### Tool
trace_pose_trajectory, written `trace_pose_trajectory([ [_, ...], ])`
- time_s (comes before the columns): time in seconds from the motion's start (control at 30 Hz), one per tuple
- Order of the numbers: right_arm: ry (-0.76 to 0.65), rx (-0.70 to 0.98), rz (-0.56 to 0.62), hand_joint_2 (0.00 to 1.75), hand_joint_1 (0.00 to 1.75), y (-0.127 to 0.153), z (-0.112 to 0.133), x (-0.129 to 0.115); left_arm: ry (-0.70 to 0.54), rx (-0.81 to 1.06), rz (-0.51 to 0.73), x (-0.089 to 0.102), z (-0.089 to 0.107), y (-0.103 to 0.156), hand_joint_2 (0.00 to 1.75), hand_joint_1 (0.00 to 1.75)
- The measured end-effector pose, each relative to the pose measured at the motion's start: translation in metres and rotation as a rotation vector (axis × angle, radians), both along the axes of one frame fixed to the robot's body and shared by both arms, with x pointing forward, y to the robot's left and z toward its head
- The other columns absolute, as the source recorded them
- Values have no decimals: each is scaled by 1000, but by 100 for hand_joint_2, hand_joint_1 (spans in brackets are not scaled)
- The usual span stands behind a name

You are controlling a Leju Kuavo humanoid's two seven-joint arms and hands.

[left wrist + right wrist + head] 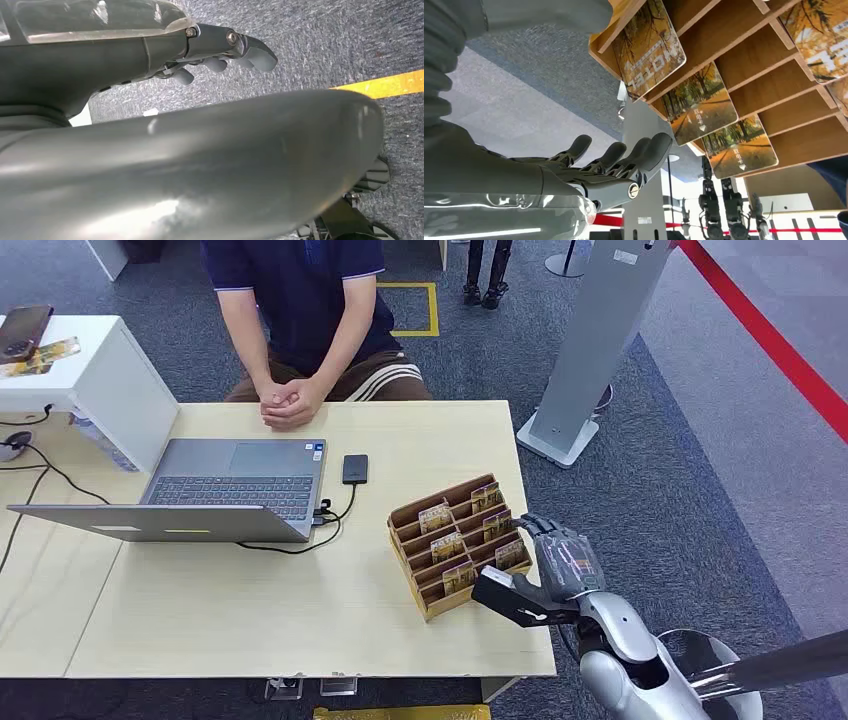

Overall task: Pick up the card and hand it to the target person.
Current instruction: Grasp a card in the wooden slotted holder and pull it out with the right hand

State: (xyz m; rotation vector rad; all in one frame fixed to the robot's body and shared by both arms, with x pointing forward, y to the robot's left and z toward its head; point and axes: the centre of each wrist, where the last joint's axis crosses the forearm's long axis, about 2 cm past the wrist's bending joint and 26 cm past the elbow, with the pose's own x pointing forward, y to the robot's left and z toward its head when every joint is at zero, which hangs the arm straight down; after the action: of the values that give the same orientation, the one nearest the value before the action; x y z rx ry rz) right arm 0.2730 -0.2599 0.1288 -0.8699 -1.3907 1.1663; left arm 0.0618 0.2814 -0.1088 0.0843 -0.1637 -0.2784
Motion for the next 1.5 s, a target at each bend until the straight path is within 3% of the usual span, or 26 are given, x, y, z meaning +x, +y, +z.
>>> trace_pose_trajectory([
  [0.6, 17, 17, -1, 175, 55, 1, -4, 1, -2, 0, -3, 0, 0, 0, 0, 0],
  [0.83, 16, 22, -1, 175, 87, 1, -4, 1, -2, 0, -3, 0, 0, 0, 0, 0],
  [1.0, 12, 24, -2, 175, 97, 1, -4, 1, -2, 0, -3, 0, 0, 0, 0, 0],
  [1.5, 15, 35, 0, 175, 94, 1, -4, 2, -1, -3, -4, 0, 0, 1, 0, 0],
])
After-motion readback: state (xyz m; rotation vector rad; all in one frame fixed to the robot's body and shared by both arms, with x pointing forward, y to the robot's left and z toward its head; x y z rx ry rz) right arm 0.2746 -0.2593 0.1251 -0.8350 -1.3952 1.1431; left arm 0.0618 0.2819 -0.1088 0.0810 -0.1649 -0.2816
